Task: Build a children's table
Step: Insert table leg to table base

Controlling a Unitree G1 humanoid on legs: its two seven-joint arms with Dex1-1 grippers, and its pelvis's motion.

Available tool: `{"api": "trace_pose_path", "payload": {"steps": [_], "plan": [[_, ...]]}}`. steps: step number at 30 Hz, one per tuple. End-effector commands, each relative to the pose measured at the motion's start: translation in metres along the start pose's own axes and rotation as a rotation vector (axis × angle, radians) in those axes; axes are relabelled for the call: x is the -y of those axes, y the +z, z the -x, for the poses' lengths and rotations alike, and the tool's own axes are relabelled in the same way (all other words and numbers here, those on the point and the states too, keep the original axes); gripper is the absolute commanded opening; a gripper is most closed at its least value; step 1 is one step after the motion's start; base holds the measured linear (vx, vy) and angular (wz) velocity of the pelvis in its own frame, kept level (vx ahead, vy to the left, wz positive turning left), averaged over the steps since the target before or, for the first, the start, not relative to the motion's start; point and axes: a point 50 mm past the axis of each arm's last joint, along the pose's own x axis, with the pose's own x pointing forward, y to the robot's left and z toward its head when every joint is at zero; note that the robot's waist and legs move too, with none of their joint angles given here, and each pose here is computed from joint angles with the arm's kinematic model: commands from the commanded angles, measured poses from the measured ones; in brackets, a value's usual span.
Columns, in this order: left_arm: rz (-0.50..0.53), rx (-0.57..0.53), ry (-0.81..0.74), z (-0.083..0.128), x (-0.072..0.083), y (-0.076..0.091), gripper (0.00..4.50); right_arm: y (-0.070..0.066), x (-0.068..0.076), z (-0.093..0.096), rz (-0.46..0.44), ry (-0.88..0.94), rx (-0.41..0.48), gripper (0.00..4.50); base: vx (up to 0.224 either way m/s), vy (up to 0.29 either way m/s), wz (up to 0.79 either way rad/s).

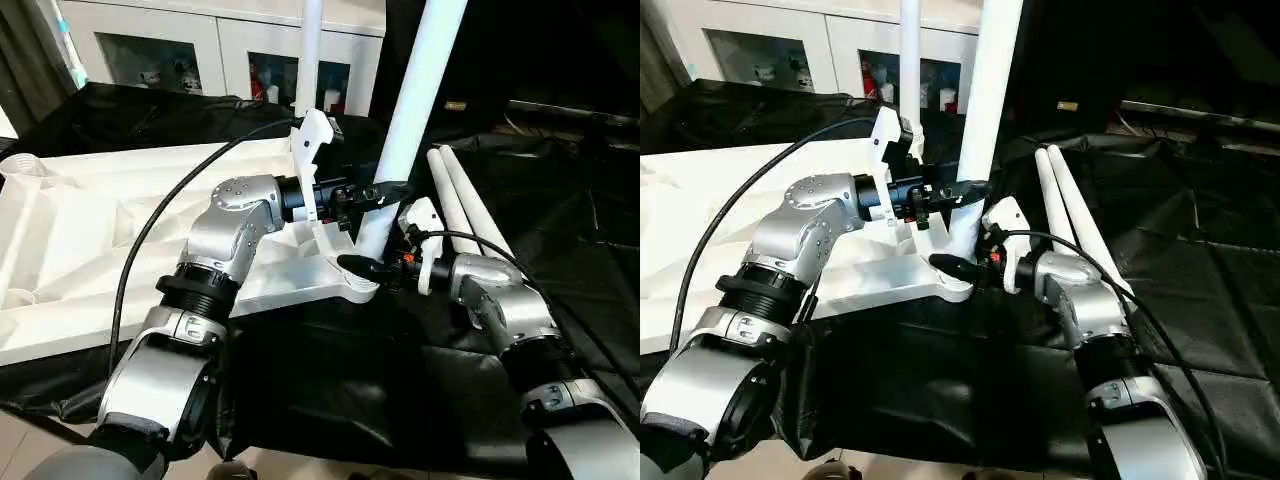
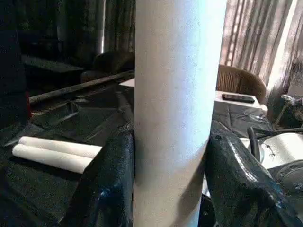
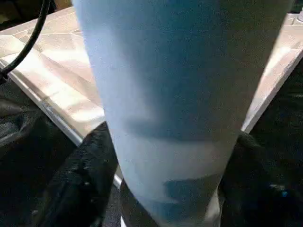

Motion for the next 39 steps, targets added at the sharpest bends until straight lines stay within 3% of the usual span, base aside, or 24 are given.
{"api": "trace_pose_path", "payload": {"steps": [1,7,14,17,27,31,34,39], "plan": [[0.03,-0.061,-0.017,0.001,0.003,-0.013,1.84,0.004,0.003,0.0,0.02,-0.01,0.003,2.62,0.0,0.0,0.0],[0.03,-0.067,-0.024,0.0,0.003,-0.014,1.84,0.003,0.002,0.0,0.02,-0.004,0.002,2.19,0.0,0.0,0.0],[0.028,-0.084,-0.022,0.001,0.002,-0.015,1.84,0.002,0.001,-0.001,0.019,0.002,0.0,2.05,0.0,0.0,0.0],[0.015,-0.126,0.0,0.002,0.001,-0.02,2.54,0.001,0.0,-0.001,0.018,0.004,0.001,2.04,0.0,0.0,0.0],[0.004,-0.088,0.002,0.022,0.001,-0.018,3.26,-0.003,-0.001,-0.001,0.009,0.003,-0.006,2.0,0.0,0.0,0.0],[-0.011,-0.231,-0.061,0.051,0.002,-0.026,3.29,-0.005,-0.001,-0.002,0.008,-0.001,-0.015,2.0,0.0,0.0,0.0],[-0.028,-0.301,-0.078,0.059,0.003,-0.03,3.29,-0.005,-0.001,-0.002,0.008,-0.001,-0.016,2.0,0.0,0.0,0.0],[-0.125,-0.54,-0.086,0.079,0.004,-0.053,3.29,-0.005,-0.001,-0.002,0.011,-0.001,-0.021,1.99,0.0,0.0,0.0]]}}
